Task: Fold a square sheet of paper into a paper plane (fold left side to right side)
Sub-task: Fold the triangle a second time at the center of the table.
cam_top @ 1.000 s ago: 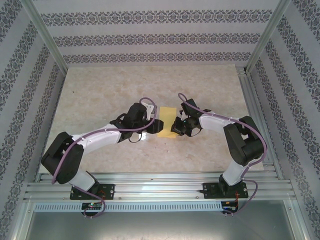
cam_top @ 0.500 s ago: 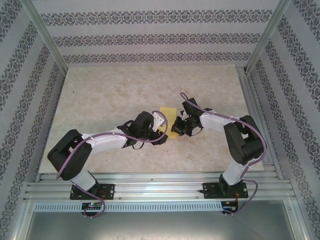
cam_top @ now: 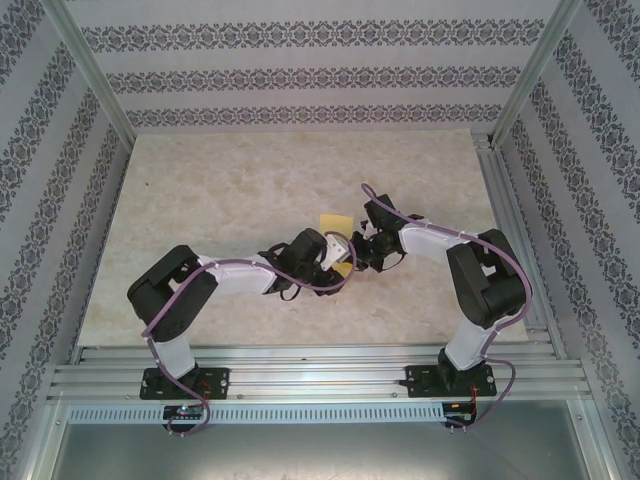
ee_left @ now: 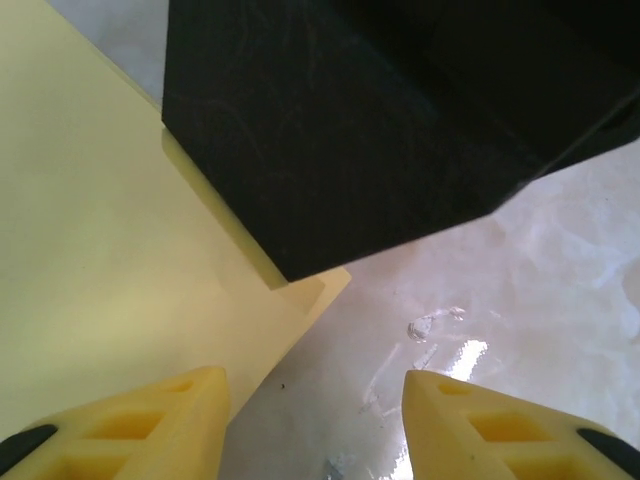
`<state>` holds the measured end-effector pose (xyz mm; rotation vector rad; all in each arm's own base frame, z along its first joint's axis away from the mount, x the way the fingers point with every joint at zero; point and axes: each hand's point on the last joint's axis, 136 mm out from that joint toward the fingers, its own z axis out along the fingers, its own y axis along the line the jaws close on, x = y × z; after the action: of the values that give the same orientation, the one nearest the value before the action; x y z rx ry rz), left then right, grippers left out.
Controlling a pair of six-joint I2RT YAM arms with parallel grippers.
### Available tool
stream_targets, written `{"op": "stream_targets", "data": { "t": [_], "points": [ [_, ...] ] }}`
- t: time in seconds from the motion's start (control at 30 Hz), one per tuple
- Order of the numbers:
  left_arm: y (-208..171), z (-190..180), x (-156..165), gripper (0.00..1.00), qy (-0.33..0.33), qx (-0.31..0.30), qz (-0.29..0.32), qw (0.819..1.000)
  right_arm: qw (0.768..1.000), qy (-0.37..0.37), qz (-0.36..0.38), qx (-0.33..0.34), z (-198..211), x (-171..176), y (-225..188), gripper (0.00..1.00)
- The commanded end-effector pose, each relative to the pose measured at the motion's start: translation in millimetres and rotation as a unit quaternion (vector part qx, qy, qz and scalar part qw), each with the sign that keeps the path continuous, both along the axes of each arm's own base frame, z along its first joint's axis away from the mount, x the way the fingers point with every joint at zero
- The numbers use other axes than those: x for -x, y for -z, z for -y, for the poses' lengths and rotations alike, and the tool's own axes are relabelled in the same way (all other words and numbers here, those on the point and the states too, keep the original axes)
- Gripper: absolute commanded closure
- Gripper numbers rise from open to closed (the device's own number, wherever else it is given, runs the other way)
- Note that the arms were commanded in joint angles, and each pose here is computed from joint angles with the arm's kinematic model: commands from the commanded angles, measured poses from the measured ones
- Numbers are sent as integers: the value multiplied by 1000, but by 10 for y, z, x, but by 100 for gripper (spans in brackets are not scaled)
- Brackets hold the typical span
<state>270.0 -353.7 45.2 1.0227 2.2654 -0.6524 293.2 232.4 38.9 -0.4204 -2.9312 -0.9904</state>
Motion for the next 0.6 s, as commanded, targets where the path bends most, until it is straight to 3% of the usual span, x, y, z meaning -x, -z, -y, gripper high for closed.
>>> {"op": "stream_targets", "data": {
  "t": [0.0,0.27,0.57],
  "points": [
    [-58,129,-100,53,9,3,31,999,1000,3,-5,-10,-46,-58,-63,96],
    [54,178,-128,65,12,-10,28,999,1000,7,-8,-21,-69,-68,-71,96],
    [-115,54,-137,64,-14,29,75,997,998,36,-19,-55,-39,-108,-38,97]
  ]
}}
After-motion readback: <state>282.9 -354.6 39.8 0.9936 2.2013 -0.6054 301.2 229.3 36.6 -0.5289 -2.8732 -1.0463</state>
